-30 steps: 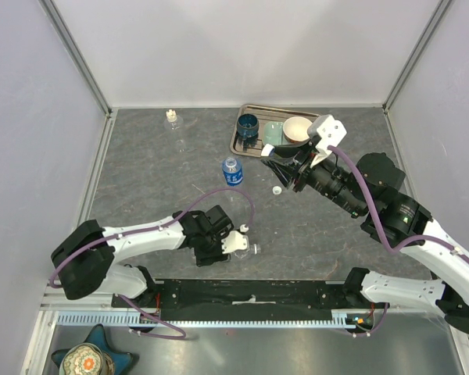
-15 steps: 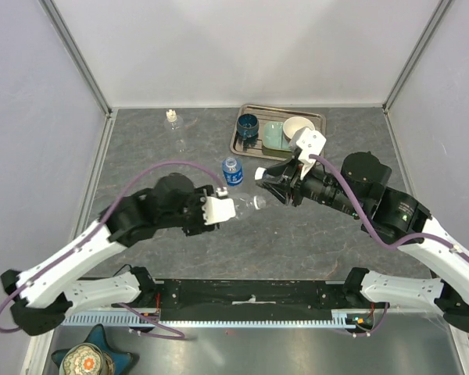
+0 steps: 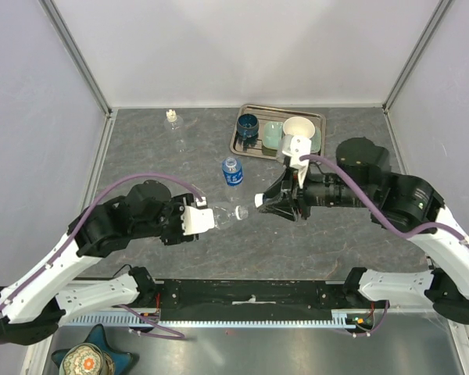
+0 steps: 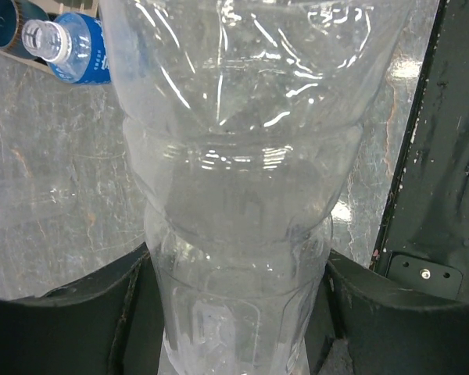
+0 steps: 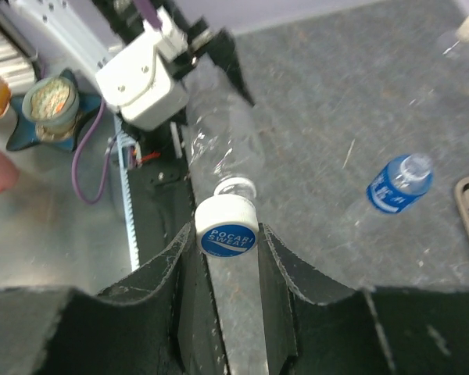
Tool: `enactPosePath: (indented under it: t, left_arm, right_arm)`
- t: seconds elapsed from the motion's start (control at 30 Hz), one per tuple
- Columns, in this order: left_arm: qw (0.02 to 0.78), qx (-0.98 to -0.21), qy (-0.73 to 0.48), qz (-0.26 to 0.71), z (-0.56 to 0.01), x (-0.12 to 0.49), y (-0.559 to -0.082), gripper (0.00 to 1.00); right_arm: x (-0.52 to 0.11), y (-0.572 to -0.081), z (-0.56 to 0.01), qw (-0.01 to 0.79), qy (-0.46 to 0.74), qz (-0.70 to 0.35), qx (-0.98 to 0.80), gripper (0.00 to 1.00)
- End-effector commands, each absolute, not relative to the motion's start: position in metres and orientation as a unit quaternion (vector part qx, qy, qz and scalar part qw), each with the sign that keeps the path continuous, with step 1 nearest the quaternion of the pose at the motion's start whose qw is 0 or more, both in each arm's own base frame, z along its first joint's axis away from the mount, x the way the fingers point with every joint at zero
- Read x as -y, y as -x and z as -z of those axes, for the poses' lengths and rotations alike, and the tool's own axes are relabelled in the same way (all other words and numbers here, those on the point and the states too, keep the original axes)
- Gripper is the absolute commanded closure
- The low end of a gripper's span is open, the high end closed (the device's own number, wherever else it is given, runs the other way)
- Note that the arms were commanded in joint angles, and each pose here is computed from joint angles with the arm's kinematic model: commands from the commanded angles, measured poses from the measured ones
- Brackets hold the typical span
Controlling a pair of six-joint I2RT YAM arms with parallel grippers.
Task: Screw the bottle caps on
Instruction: Screw the bottle cap onto the plastic bottle.
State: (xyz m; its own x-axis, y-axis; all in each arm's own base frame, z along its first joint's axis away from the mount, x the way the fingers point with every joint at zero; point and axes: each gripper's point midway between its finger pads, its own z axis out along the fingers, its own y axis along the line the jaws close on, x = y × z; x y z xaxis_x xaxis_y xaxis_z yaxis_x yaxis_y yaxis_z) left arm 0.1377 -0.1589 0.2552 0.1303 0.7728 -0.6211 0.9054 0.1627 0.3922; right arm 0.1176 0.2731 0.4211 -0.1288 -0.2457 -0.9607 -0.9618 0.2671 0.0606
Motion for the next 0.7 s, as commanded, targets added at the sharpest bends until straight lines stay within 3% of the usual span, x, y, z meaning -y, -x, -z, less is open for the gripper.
enactPosePath:
  t: [0.0,0.67]
  left_arm:
    - [0.422,-0.628,-0.648,0.089,-0.289,0.165,-0.140,0.75]
    - [0.418,-0.619,-0.652,0.128,-0.303,0.189,-0.140,0.77]
  right_arm:
    - [-0.278,-0.106,-0.395,0.404,0.502,-0.389,-0.658,0.64]
    - [-0.283,-0.113,-0.383,0.414,0.517,-0.376,-0.648,0.64]
